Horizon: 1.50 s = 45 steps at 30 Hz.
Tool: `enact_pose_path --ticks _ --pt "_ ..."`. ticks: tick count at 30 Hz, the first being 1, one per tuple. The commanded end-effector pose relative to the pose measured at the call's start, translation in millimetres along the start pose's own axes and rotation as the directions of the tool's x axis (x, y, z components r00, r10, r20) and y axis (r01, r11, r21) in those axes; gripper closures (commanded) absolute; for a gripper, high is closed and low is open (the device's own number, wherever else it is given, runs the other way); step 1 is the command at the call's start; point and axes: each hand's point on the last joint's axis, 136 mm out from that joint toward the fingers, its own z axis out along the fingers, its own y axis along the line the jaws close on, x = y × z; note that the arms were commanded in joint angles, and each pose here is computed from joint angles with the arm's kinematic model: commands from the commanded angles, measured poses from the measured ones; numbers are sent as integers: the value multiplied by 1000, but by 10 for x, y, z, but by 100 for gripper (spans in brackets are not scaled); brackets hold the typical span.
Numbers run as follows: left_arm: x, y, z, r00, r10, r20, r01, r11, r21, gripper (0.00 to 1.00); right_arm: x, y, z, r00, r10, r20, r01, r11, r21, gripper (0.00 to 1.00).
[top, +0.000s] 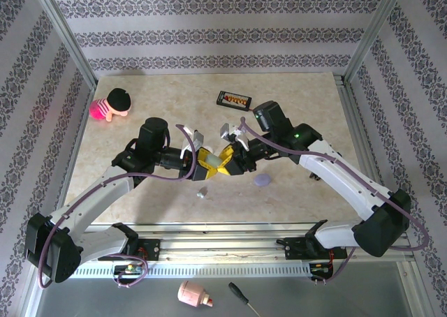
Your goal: Insert wireless bluetooth earbuds into charging case
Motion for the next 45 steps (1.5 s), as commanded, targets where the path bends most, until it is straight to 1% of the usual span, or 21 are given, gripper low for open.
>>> enact_pose_path --ticks 1,3,4,7,13,24,27,31,36,45 --pt "-98 -120 19 998 60 23 -61 997 51 71 -78 22 -10 999 -40 10 40 999 -2 72" --pt "-82 -121 20 998 66 22 -67 996 53 76 -76 12 -12 999 -42 11 42 999 4 69" --pt "-80 -124 19 997 70 23 -71 996 53 77 -77 15 -15 999 -45 12 45 999 5 67" --pt "-59 -132 18 996 81 22 -82 995 56 78 -97 -22 -35 999 -43 25 42 999 24 54" --pt "-29 -156 14 995 97 23 -98 993 66 79 -130 -111 -72 999 -28 42 26 998 63 45" --pt "-24 -161 7 993 114 30 -116 991 60 79 -181 -245 -195 997 -16 81 4 990 140 36" --pt "-28 -161 6 992 122 34 -124 991 59 79 -200 -318 -234 996 -11 93 -6 984 178 35" --pt "-46 -145 5 989 141 46 -143 989 46 79 -231 -343 -276 994 -16 106 -6 979 204 30" --pt "-94 -158 1 985 156 69 -159 986 47 79 -272 -457 -364 993 -13 115 -21 956 294 26" --pt "-137 -148 -1 980 179 88 -183 983 36 79 -361 -432 -502 990 -41 137 -12 933 361 17"
